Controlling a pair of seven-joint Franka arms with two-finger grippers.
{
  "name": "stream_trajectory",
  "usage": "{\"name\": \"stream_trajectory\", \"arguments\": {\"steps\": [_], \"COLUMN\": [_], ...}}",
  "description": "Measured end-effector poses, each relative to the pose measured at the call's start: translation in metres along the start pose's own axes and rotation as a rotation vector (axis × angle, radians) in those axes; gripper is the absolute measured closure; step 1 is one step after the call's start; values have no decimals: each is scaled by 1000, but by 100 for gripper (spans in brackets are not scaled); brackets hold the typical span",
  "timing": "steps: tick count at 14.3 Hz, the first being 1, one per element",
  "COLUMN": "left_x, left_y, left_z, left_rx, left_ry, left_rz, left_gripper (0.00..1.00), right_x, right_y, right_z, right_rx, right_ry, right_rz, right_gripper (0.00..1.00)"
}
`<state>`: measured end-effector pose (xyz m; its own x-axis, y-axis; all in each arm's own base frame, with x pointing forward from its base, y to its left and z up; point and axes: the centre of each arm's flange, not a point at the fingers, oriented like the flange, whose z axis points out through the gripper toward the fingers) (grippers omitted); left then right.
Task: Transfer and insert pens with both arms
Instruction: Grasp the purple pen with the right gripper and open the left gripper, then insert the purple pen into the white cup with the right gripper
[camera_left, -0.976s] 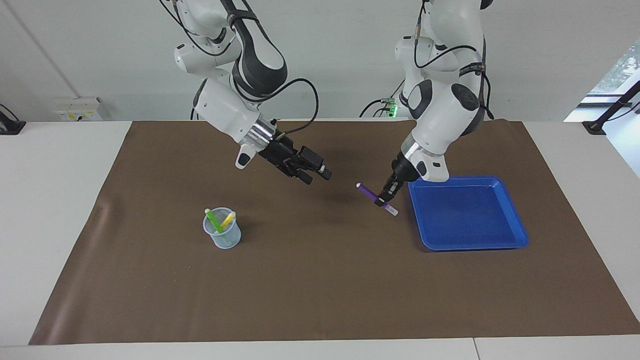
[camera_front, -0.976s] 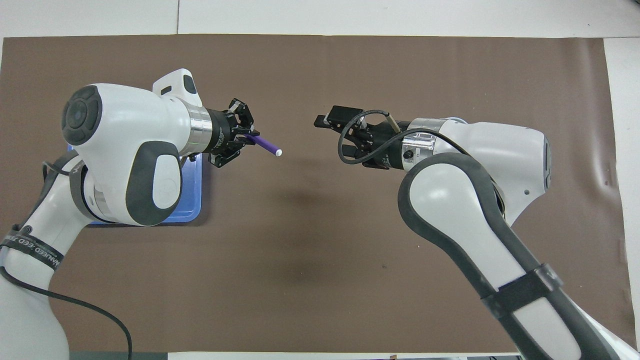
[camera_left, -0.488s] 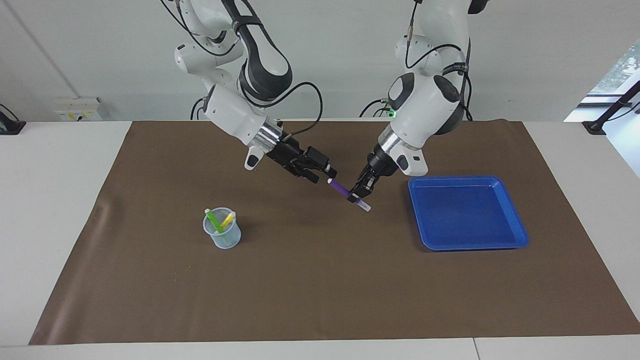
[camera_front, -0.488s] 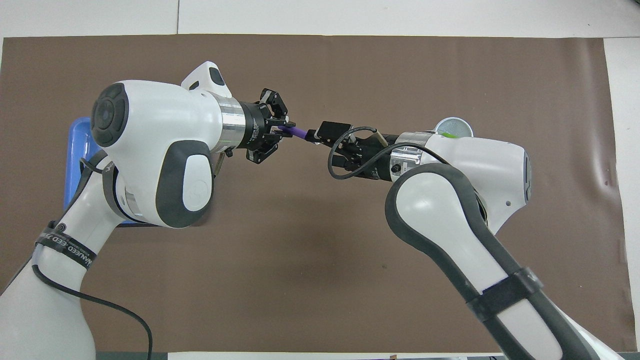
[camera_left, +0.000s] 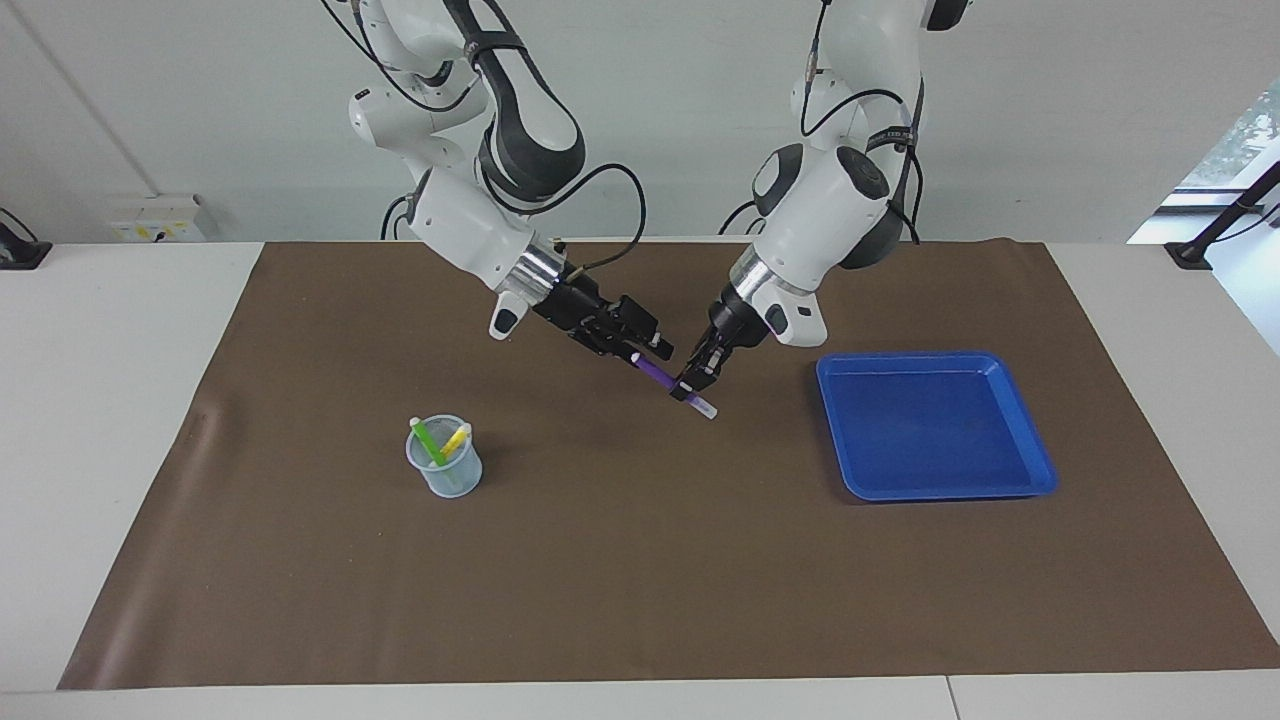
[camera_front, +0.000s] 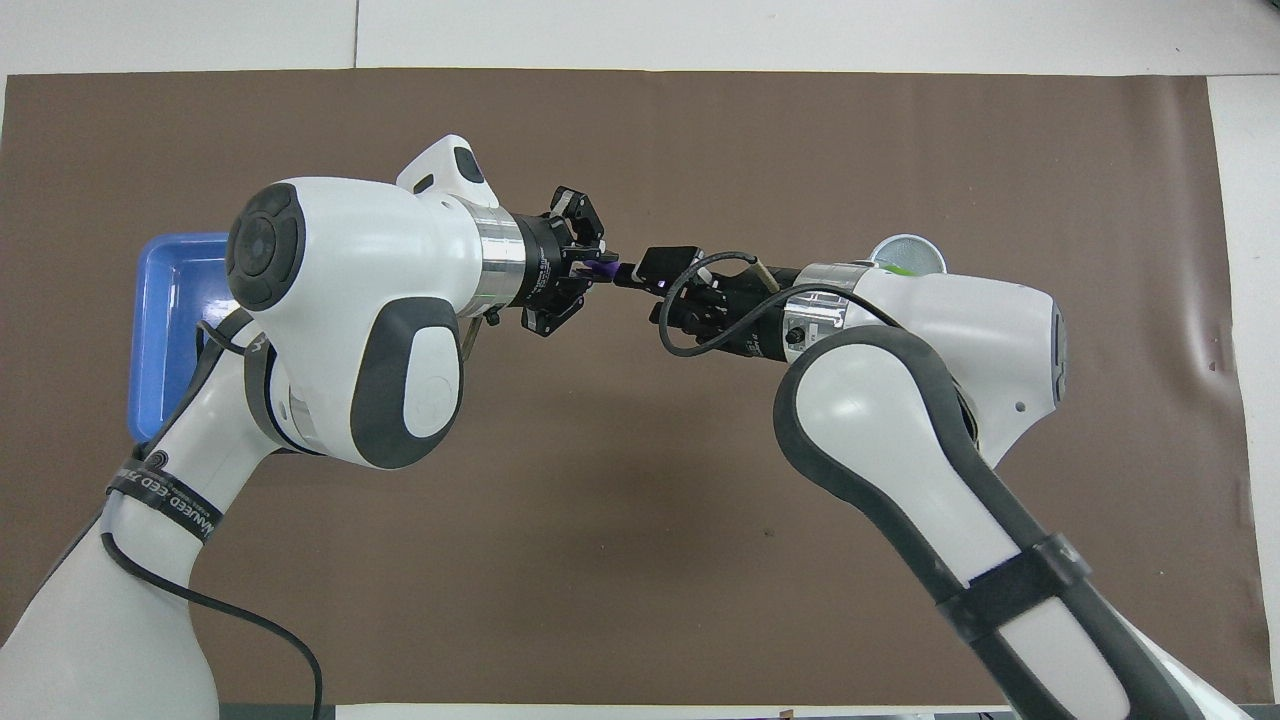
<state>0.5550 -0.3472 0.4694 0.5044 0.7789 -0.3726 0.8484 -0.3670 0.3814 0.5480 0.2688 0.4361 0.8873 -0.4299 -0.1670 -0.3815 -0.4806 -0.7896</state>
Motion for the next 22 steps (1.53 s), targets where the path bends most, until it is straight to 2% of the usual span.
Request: {"name": "stream_trajectory", "arguments": {"steps": [1,2,6,7,8,10,11,16,17,18,20,21,22], "left_x": [0,0,0,0,0,0,0,-4,-5,-6,-6,-4,-1], "left_y": [0,0,0,0,0,0,-1,-1,-2,-2,-2,-3,-5], "left_z": [1,1,2,2,2,1,3,5,6,7,7,7,8], "left_rx": [1,2,3,3,3,3,4,5,9,10,11,17,34], "left_ry": [0,0,0,0,0,0,-5,-10,-10,-10,-8,-6,0], "left_rz": [0,-1,-1,-1,-1,-1,-11,-13,-6,4,54,103,162], "left_gripper": [83,83,83,83,83,83,83,83,78,69,48,32,22], "right_x": [2,4,5,5,5,6,6,9,9,10,13,16,23], "right_y": [1,1,2,2,2,3,2,3,2,2,3,2,0], "right_z": [-1,-3,-4,-4,-4,-4,-6,-10,-11,-13,-16,-19,-27], "right_rx": [1,1,2,2,2,1,9,11,14,15,16,6,-28], "right_ry": [3,6,8,8,8,1,-11,-29,-28,-24,-22,-35,-54], "right_rz": [2,4,6,6,6,9,15,23,22,23,21,0,-49], "right_gripper": [31,40,46,54,54,73,79,80,80,81,81,81,81]}}
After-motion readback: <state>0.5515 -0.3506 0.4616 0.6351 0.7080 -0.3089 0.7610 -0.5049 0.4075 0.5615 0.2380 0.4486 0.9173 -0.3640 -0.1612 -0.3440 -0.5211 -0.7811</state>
